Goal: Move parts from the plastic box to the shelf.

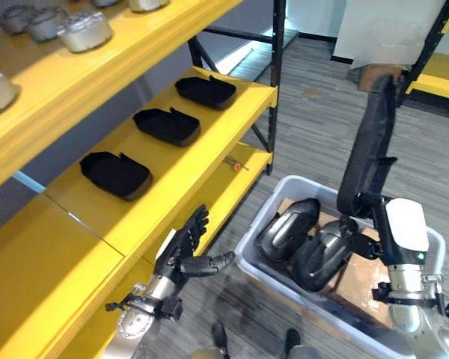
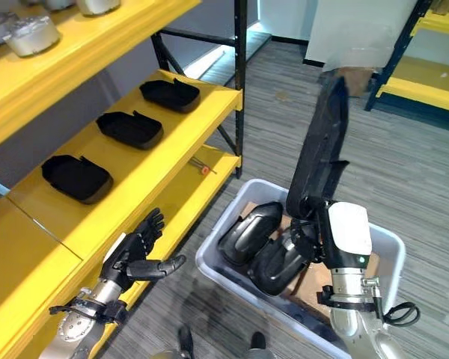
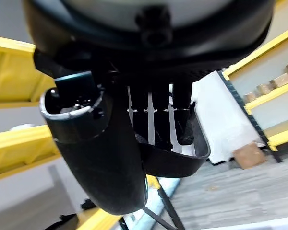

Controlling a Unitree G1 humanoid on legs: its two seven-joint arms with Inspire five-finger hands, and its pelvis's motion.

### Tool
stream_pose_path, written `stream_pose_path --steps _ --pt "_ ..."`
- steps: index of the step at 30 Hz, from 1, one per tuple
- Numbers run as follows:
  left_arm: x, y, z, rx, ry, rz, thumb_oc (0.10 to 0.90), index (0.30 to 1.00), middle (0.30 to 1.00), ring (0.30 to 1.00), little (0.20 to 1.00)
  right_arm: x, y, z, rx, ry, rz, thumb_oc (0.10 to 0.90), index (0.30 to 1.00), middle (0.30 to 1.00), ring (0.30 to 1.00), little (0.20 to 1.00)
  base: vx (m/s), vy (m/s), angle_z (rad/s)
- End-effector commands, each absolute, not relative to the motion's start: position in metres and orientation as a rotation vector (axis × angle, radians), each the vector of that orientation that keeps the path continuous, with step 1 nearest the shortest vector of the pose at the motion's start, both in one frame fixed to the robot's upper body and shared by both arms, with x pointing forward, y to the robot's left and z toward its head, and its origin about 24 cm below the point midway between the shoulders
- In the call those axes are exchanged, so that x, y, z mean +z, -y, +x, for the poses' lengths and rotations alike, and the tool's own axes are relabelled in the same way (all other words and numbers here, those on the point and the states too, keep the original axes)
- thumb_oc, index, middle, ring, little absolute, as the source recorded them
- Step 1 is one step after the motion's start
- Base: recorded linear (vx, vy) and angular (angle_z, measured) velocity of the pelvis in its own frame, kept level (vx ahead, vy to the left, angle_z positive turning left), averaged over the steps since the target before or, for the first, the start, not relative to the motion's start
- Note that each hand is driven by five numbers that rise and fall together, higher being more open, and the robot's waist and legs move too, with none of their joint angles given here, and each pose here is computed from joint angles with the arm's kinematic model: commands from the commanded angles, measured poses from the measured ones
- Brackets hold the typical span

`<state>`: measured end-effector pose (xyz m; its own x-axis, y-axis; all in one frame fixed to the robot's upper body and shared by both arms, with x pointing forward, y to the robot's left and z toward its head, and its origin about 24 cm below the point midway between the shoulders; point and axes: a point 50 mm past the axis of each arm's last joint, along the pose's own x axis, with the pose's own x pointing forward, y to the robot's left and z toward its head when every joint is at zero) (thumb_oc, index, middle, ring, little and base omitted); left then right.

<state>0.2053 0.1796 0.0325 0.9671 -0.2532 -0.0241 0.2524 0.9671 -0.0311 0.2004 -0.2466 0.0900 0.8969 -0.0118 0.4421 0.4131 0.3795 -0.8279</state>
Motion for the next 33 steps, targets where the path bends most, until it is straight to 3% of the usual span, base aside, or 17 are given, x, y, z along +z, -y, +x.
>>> stream_pose_path --steps 1,11,18,33 --pt "0.098 -0.184 0.226 -0.299 0.314 0.028 0.9 1.0 1.0 1.0 1.0 0.161 0.234 0.215 -0.452 0.82 -1.045 0.4 0.3 0.3 0.3 0.3 -0.15 0.426 0.18" --pt "0.105 -0.178 0.224 -0.343 0.376 0.101 0.9 1.0 1.0 1.0 1.0 0.162 0.222 0.22 -0.349 0.841 -0.987 0.4 0.3 0.3 0.3 0.3 -0.06 0.341 0.53" --pt "0.105 -0.185 0.221 -0.332 0.358 0.072 0.9 1.0 1.0 1.0 1.0 0.159 0.194 0.224 -0.22 0.849 -0.897 0.4 0.3 0.3 0.3 0.3 -0.08 0.346 0.37" --pt "0.101 -0.184 0.223 -0.372 0.321 0.086 0.9 1.0 1.0 1.0 1.0 0.144 0.194 0.218 -0.23 0.755 -0.821 0.4 0.3 0.3 0.3 0.3 -0.02 0.11 0.47"
